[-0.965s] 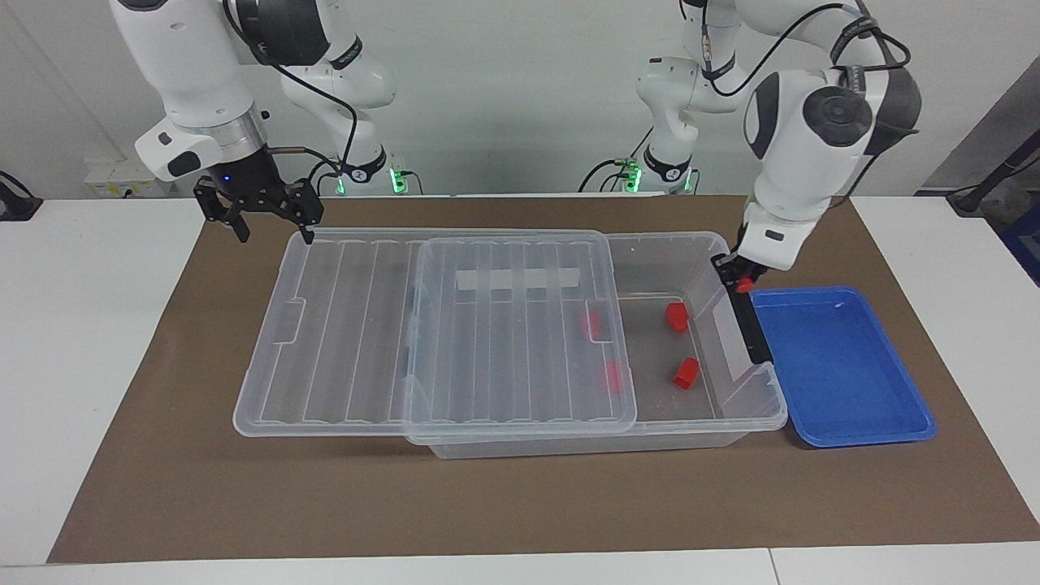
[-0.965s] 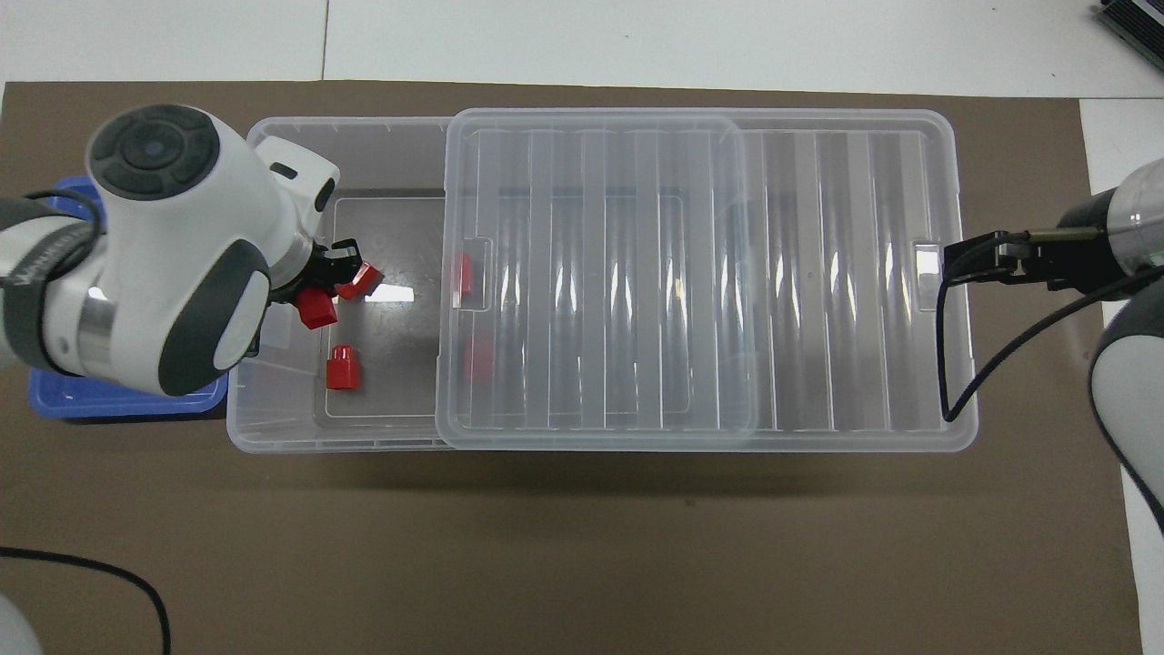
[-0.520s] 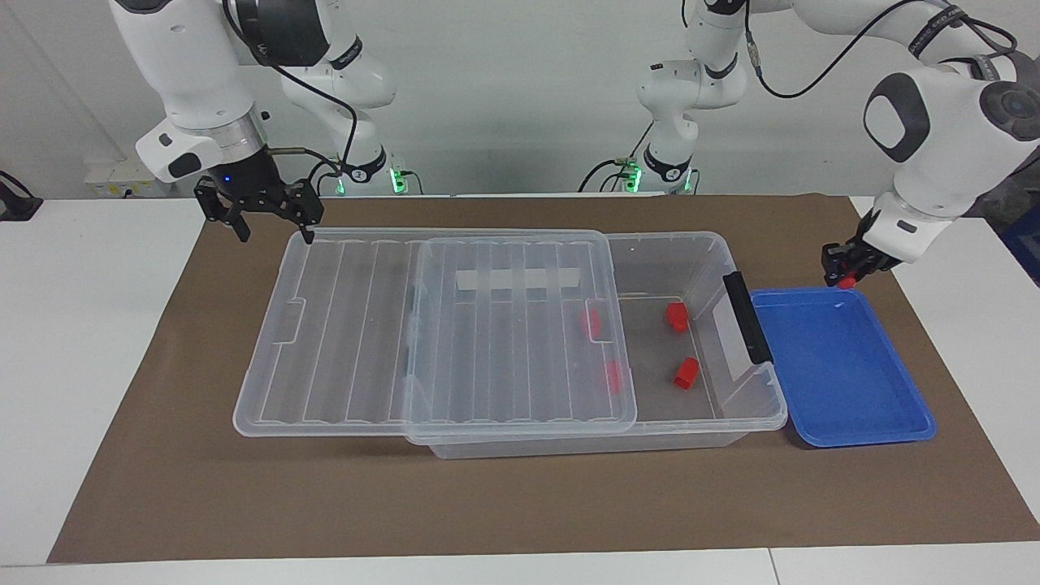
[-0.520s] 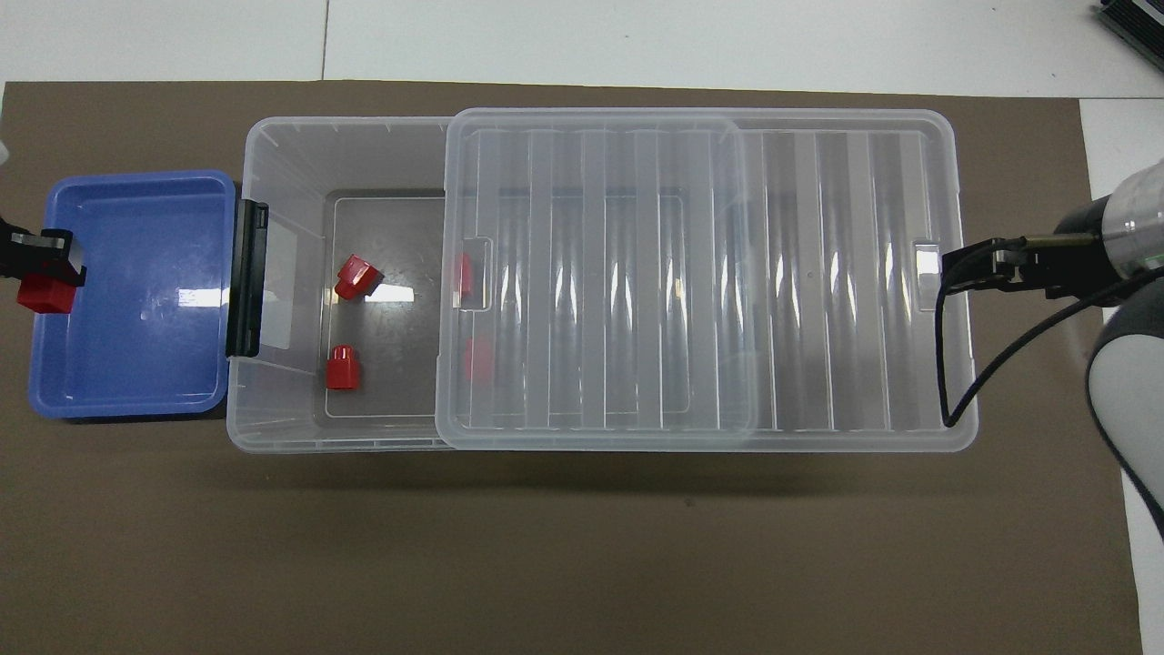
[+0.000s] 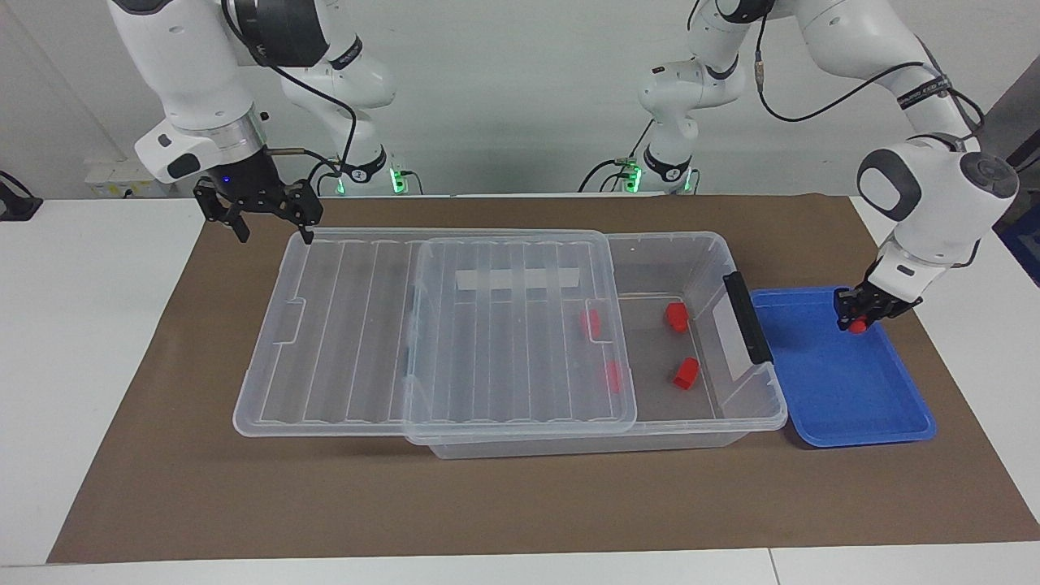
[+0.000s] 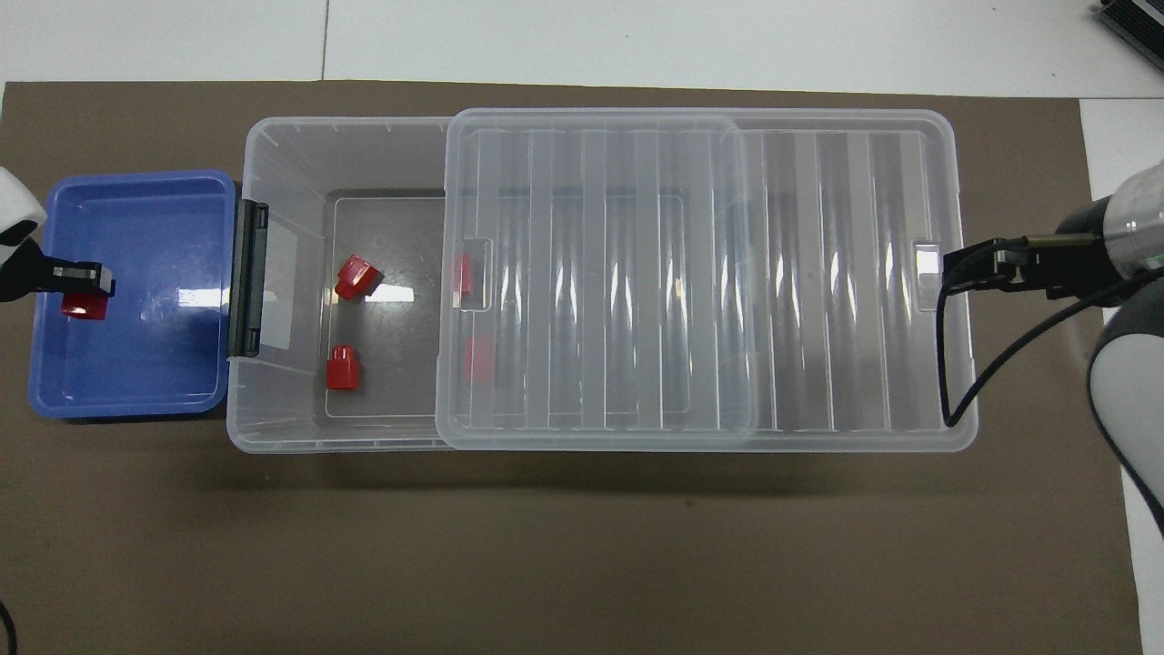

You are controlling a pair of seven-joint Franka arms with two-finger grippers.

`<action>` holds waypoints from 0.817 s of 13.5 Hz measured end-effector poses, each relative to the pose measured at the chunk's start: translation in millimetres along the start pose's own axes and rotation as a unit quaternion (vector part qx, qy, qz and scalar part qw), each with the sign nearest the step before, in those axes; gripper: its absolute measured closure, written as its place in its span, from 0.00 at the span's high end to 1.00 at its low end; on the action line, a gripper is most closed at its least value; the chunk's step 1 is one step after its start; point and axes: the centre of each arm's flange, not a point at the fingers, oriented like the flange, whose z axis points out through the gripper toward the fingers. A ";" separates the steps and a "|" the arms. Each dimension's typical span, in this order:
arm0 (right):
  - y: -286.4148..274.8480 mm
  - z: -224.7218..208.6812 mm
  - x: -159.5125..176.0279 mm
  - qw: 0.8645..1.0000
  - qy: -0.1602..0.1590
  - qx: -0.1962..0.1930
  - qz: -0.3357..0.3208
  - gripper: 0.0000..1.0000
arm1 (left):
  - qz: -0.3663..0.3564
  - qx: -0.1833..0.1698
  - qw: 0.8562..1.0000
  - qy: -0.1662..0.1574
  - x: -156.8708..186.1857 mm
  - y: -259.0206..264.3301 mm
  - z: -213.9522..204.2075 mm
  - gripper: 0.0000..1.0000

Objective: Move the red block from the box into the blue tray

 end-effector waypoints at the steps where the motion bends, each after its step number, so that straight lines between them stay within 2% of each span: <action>1: 0.0 0.0 0.0 1.000 0.000 0.000 0.000 1.00 | -0.003 -0.002 1.000 0.005 1.5 0.1 11.4 0.34; 7: 1.3 0.4 0.2 1.000 0.000 0.000 0.001 0.99 | -0.002 0.007 1.000 0.027 0.7 2.6 66.7 0.34; 8: 4.6 1.6 1.2 1.000 0.002 0.000 0.004 0.93 | 0.001 0.008 1.000 0.027 -1.1 2.9 72.0 0.34; 11: 28.1 19.7 10.5 0.999 0.024 0.002 0.026 0.55 | 0.006 0.011 0.999 0.032 -7.1 1.5 81.8 0.34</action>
